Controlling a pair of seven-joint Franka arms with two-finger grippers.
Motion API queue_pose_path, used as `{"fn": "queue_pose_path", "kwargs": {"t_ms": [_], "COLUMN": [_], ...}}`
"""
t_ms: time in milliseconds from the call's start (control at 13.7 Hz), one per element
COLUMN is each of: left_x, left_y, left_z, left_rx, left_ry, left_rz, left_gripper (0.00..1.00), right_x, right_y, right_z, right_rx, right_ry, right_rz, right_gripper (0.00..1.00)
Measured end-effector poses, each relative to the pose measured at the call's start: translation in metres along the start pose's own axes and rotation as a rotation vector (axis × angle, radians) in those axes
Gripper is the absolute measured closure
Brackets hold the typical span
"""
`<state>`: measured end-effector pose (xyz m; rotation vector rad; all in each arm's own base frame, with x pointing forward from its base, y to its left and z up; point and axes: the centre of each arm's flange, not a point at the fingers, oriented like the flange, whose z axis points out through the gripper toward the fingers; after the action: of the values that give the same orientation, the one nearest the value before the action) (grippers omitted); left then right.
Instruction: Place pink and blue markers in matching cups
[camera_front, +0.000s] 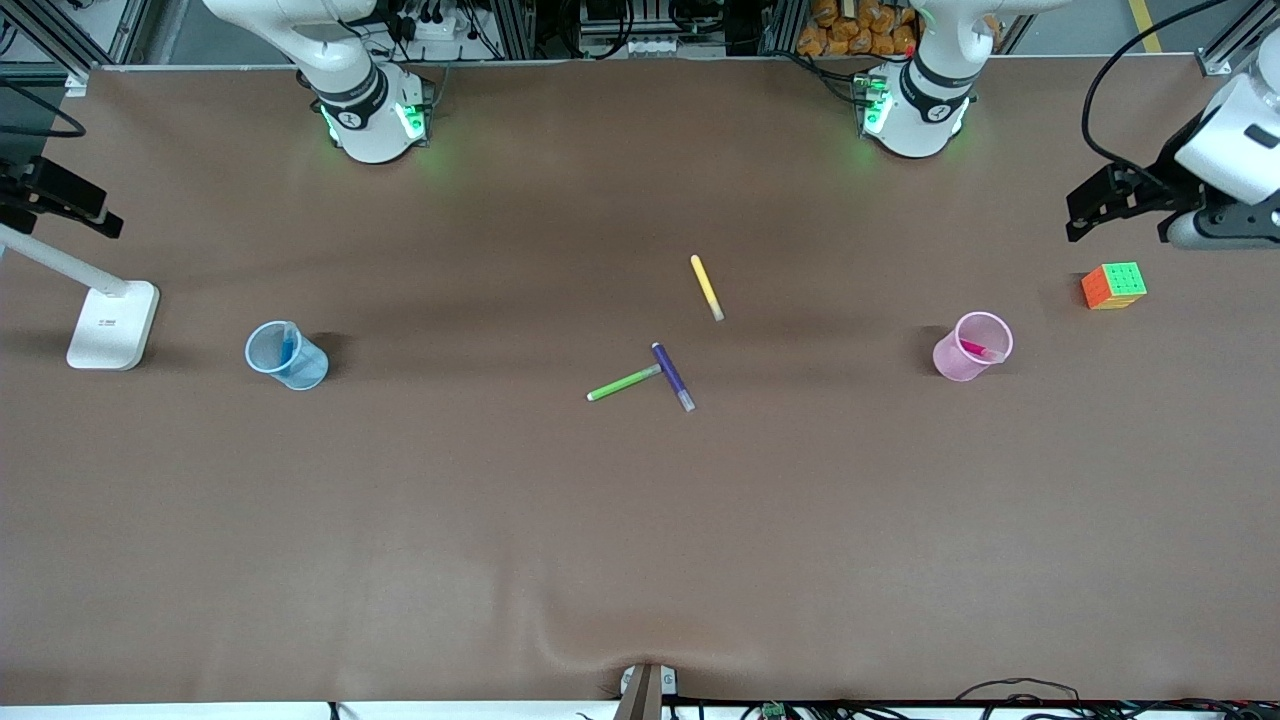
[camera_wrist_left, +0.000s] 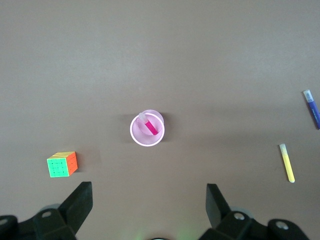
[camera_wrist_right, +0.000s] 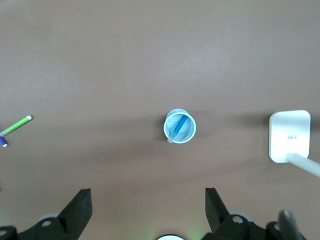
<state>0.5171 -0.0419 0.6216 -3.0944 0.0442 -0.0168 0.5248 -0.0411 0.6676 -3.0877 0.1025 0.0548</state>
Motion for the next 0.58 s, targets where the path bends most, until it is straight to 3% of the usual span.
{"fn": "queue_pose_path", "kwargs": {"t_ms": [584], "left_x": [-0.003], "left_y": [-0.019], "left_z": [-0.025], "left_rx": [-0.001], "left_ry": [0.017], "left_rz": [-0.036], "left_gripper": [0.0], "right_x": [0.003], "right_y": [0.006], "right_z": [-0.003], "right_rx": [-0.01], "right_ry": [0.008], "right_rz": [-0.073], "right_gripper": [0.0]}}
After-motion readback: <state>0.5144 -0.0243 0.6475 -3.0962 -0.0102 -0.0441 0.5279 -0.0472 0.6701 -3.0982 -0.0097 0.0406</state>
